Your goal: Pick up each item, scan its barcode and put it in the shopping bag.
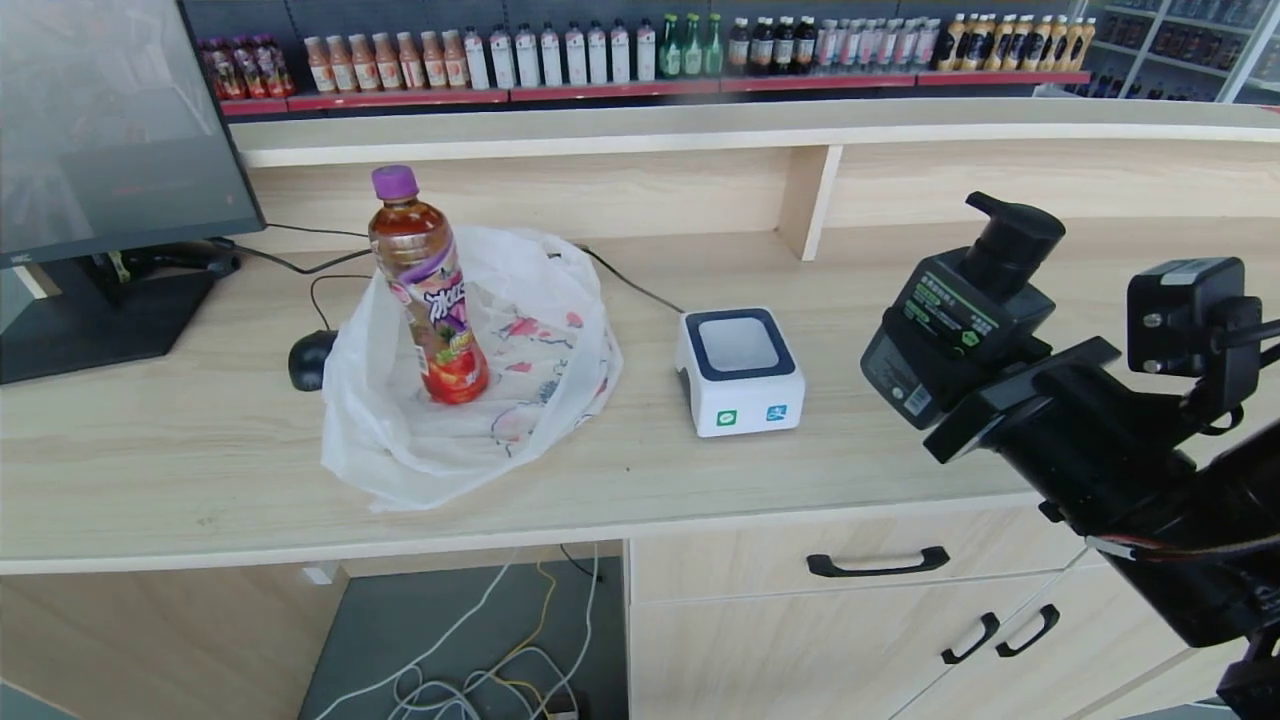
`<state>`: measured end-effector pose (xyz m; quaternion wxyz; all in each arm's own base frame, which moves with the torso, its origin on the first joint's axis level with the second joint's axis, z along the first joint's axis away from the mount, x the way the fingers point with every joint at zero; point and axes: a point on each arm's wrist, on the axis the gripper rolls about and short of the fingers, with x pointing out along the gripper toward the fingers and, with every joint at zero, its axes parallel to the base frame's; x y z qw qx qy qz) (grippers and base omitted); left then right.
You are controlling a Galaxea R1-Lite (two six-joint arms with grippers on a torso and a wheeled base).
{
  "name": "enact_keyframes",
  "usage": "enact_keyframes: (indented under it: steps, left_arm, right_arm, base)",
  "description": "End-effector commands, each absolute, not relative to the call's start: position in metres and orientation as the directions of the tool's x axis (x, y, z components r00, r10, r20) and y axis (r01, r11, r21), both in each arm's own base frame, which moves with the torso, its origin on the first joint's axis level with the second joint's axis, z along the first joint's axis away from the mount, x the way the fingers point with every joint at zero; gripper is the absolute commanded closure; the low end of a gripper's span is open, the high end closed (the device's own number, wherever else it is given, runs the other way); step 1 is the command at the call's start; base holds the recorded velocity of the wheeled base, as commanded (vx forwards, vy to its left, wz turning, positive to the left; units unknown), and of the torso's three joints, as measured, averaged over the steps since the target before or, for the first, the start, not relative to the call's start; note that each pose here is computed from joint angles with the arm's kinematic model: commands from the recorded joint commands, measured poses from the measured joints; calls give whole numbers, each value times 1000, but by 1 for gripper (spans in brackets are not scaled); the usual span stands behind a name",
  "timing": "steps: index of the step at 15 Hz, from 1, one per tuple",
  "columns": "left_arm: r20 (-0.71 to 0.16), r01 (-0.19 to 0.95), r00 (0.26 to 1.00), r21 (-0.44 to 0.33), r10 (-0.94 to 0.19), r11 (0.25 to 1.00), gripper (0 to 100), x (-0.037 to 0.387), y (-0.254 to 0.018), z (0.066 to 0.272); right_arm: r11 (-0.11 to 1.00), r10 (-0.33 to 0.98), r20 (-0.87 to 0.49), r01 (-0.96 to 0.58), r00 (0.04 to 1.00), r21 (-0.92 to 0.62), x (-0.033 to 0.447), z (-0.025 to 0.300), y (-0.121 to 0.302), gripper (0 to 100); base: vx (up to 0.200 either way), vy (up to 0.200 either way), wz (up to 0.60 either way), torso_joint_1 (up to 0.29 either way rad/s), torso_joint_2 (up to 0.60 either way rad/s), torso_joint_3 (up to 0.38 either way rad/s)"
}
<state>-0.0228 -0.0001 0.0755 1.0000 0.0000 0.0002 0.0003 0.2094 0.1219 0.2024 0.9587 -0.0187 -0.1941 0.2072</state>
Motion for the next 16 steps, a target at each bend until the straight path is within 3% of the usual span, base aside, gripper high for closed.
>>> enact_keyframes:
  steps: [1,14,16]
  left_arm:
    - [0,-2,1000,0,2,1000,0,-23,0,75]
    - [0,-2,1000,0,2,1000,0,-23,0,75]
    - [0,-2,1000,0,2,1000,0,-23,0,75]
  right_arm:
    - [913,406,364,-391,838,-118,209,202,122,100]
    - [888,459,339,-433,821,-154,208,195,135,100]
    - [875,481,334,-419,811,-243,208,194,139,100]
  base:
    - [0,0,0,0,0,0]
    - [0,0,0,0,0,0]
    - [0,0,0,0,0,0]
